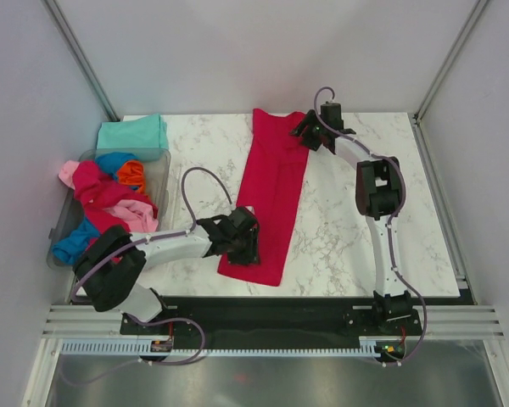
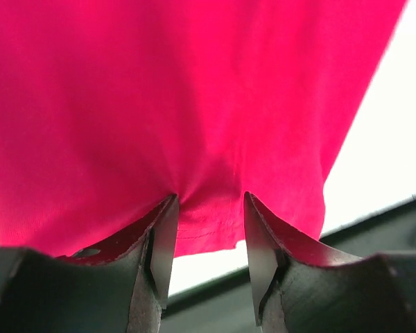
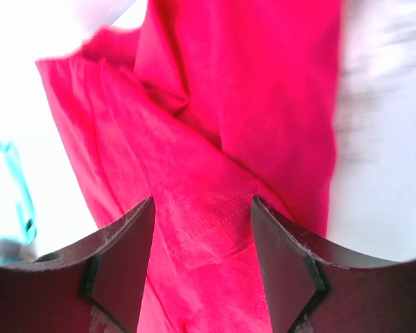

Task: Fold and stack the t-shirts
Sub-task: Fold the tshirt

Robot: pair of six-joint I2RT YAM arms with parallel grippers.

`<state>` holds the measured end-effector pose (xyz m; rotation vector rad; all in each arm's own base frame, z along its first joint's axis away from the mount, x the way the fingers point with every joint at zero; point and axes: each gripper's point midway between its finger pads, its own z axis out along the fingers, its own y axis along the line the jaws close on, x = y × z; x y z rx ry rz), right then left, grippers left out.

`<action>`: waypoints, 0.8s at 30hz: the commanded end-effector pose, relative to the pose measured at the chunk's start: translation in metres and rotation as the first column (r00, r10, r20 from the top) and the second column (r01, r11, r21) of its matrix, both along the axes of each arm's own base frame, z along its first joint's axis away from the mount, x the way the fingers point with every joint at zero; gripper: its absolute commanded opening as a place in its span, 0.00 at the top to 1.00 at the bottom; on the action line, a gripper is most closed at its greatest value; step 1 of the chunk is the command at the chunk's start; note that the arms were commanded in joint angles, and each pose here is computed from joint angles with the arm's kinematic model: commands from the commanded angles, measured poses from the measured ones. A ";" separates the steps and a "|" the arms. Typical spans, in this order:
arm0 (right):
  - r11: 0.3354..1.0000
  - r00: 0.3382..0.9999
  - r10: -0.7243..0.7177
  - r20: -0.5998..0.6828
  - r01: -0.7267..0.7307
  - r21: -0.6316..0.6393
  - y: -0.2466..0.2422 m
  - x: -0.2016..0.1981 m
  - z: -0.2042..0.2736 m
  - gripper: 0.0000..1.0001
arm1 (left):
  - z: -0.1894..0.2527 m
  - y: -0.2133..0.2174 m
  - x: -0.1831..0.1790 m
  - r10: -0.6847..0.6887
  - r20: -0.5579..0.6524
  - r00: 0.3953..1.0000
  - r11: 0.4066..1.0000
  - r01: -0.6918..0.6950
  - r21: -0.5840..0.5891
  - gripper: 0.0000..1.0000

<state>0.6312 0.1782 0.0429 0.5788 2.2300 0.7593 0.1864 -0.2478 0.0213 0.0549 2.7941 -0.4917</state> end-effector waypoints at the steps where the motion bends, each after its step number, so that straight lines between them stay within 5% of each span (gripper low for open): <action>1: 0.997 0.973 0.076 -0.218 -0.079 -0.005 0.032 -0.042 -0.078 0.33 | -0.011 -0.020 -0.041 0.021 -0.133 0.991 0.999 -0.027 -0.041 0.50; 10: 0.960 0.959 0.279 -0.042 -0.279 0.007 0.062 -0.034 -0.019 0.25 | 0.061 -0.049 -0.048 -0.067 -0.043 0.997 0.985 0.060 -0.160 0.47; 13: 0.942 0.940 0.335 0.058 -0.335 -0.020 0.065 -0.033 0.034 0.17 | 0.105 -0.053 -0.042 -0.080 0.062 0.995 0.977 0.090 -0.191 0.45; 15: 0.934 0.927 0.357 0.115 -0.350 -0.076 0.060 -0.037 0.077 0.02 | 0.120 -0.032 -0.032 -0.043 0.144 0.989 0.991 0.061 -0.123 0.44; 17: 0.942 0.932 0.325 0.160 -0.306 -0.136 0.047 -0.044 0.121 0.02 | 0.140 -0.004 -0.019 0.023 0.266 0.964 0.995 0.003 -0.096 0.38; 19: 0.944 0.946 0.307 0.102 -0.289 -0.157 0.036 -0.069 0.118 0.02 | 0.148 0.017 -0.016 0.068 0.318 0.945 0.993 -0.035 -0.109 0.27; 20: 0.952 0.952 0.271 0.145 -0.243 -0.185 0.026 -0.083 0.153 0.02 | 0.147 0.023 -0.015 0.074 0.322 0.944 0.994 -0.042 -0.106 0.26; 22: 0.945 0.963 0.266 0.043 -0.252 -0.206 0.022 -0.130 0.124 0.02 | 0.135 0.043 -0.014 0.110 0.291 0.950 0.992 -0.089 -0.085 0.26; 24: 0.948 0.971 0.234 0.057 -0.215 -0.236 0.024 -0.176 0.146 0.02 | 0.114 0.061 -0.017 0.149 0.232 0.961 0.988 -0.139 -0.062 0.26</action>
